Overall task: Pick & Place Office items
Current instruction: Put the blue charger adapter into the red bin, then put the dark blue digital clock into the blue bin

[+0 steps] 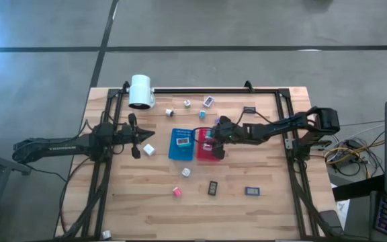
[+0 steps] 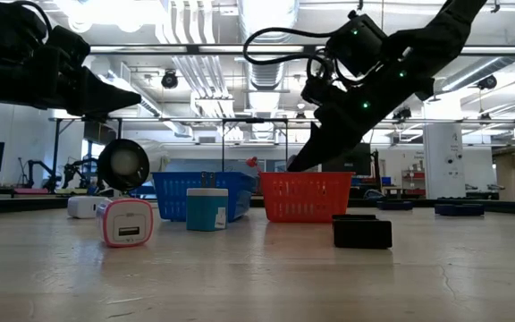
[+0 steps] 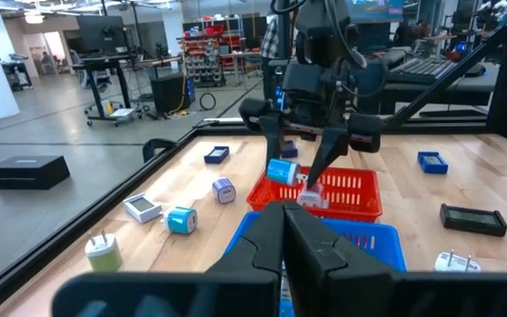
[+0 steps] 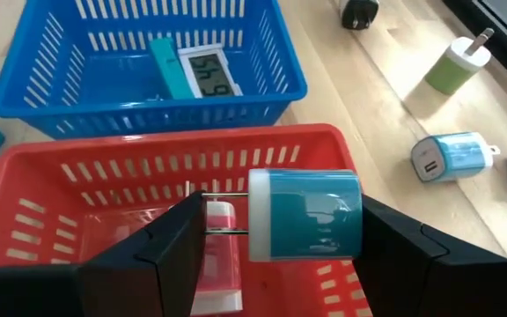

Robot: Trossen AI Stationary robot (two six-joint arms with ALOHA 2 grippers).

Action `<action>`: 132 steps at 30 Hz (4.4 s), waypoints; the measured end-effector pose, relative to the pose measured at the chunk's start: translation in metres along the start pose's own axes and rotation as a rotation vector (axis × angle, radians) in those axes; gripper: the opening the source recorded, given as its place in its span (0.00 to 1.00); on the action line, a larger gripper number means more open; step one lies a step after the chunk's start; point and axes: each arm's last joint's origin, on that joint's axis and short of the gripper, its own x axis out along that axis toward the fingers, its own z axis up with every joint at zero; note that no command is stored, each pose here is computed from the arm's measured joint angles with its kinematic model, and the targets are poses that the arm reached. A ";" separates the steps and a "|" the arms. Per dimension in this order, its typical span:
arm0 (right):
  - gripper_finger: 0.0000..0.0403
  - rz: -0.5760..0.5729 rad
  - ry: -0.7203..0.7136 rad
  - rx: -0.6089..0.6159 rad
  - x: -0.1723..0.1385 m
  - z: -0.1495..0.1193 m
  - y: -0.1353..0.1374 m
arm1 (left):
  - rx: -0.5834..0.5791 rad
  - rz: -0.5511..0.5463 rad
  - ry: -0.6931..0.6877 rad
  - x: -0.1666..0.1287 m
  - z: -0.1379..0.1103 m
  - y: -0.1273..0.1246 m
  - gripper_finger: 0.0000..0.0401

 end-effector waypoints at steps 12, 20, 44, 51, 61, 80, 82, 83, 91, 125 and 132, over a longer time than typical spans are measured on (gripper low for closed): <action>0.59 0.073 0.029 0.034 0.000 -0.002 -0.001 | 0.000 0.000 0.000 0.000 0.000 0.000 0.03; 0.62 0.078 0.030 0.080 0.001 -0.002 -0.003 | 0.000 0.000 0.000 0.000 0.000 0.000 0.03; 0.73 0.169 0.056 0.193 0.002 -0.003 -0.010 | 0.000 0.000 0.001 0.000 0.000 0.000 0.03; 0.72 0.153 -0.004 0.136 -0.007 0.007 -0.012 | 0.000 -0.002 0.002 0.000 0.000 0.000 0.03; 0.55 0.229 -0.308 0.067 -0.048 0.018 -0.003 | -0.014 -0.016 -0.012 0.000 0.001 0.000 0.03; 0.04 0.338 -0.709 0.056 -0.114 -0.021 -0.016 | 0.088 0.038 -0.001 0.000 0.000 0.001 0.03; 0.03 0.315 -0.740 0.067 -0.115 -0.026 -0.022 | 0.090 0.069 0.003 0.000 0.000 0.002 0.03; 0.02 0.302 -0.747 0.078 -0.115 -0.029 -0.025 | 0.090 0.075 0.003 0.000 0.000 0.002 0.03; 0.02 0.241 -0.644 0.228 -0.098 -0.047 -0.045 | -0.044 0.081 -0.032 0.000 0.003 0.003 0.03; 0.02 0.167 -0.784 0.194 -0.148 -0.060 -0.047 | -0.027 0.073 0.084 0.000 -0.008 0.002 0.03; 0.02 0.150 -0.815 0.175 -0.162 -0.062 -0.048 | 0.000 0.071 0.094 0.000 -0.009 0.002 0.03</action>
